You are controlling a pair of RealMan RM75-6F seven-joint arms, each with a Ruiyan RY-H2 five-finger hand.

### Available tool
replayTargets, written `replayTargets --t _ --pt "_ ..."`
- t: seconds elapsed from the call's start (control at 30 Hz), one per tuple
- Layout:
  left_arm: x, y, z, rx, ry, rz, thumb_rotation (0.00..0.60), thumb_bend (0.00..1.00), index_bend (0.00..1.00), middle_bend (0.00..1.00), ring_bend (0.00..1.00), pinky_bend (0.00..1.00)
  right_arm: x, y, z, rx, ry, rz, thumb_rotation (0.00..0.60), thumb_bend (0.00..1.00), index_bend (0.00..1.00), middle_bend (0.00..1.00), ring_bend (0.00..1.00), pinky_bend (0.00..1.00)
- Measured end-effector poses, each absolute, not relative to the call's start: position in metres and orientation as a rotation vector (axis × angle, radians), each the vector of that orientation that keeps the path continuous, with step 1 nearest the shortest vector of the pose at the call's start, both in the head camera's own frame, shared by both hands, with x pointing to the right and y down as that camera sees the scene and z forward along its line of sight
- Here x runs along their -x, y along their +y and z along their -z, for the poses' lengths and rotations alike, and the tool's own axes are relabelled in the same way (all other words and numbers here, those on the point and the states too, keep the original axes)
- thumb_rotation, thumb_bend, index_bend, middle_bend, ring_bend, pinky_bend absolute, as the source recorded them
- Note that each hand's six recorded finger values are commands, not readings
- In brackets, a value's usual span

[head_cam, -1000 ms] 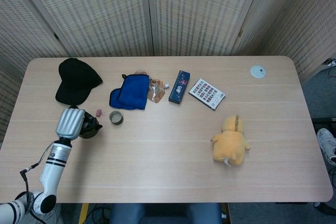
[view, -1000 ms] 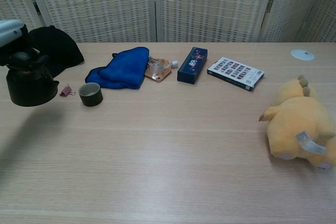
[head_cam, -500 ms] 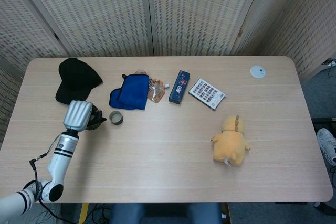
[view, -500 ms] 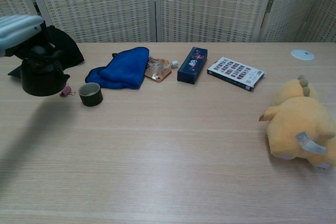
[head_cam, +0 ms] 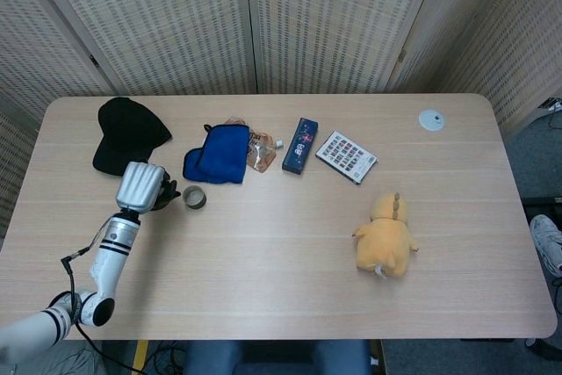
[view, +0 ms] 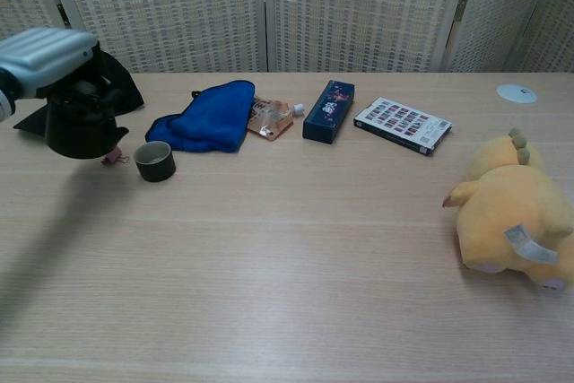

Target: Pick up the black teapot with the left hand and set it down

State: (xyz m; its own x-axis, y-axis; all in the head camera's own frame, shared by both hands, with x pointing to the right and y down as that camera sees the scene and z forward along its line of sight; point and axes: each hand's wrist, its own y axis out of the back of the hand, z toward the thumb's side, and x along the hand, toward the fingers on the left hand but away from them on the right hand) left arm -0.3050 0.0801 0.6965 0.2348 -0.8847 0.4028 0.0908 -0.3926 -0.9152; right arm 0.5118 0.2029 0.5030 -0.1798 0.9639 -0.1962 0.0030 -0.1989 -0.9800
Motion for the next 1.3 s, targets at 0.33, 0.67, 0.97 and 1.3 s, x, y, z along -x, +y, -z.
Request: replayTargets --t 0.33,0.67,0.97,1.3 --pt "0.296 0.075 -0.706 1.505 0.717 1.32 0.521 0.5 1.0 1.0 0.98 0.41 -0.515 0.204 -0.502 1.248 -1.235 -1.502 0.6 0.22 0.2 0.22 0.19 0.14" --pt "0.288 0.076 -0.713 1.452 0.668 1.316 0.526 0.5 1.0 1.0 0.98 0.41 -0.517 0.206 -0.501 1.244 -1.238 -1.508 0.6 0.23 0.2 0.22 0.19 0.14" --pt "0.281 0.079 -0.717 1.421 0.617 1.3 0.538 0.5 1.0 1.0 0.98 0.41 -0.519 0.207 -0.502 1.243 -1.24 -1.512 0.6 0.23 0.2 0.22 0.19 0.14" --pt "0.27 0.083 -0.72 1.395 0.579 1.281 0.538 0.5 1.0 1.0 0.98 0.41 -0.52 0.208 -0.501 1.239 -1.242 -1.515 0.6 0.22 0.2 0.22 0.19 0.14"
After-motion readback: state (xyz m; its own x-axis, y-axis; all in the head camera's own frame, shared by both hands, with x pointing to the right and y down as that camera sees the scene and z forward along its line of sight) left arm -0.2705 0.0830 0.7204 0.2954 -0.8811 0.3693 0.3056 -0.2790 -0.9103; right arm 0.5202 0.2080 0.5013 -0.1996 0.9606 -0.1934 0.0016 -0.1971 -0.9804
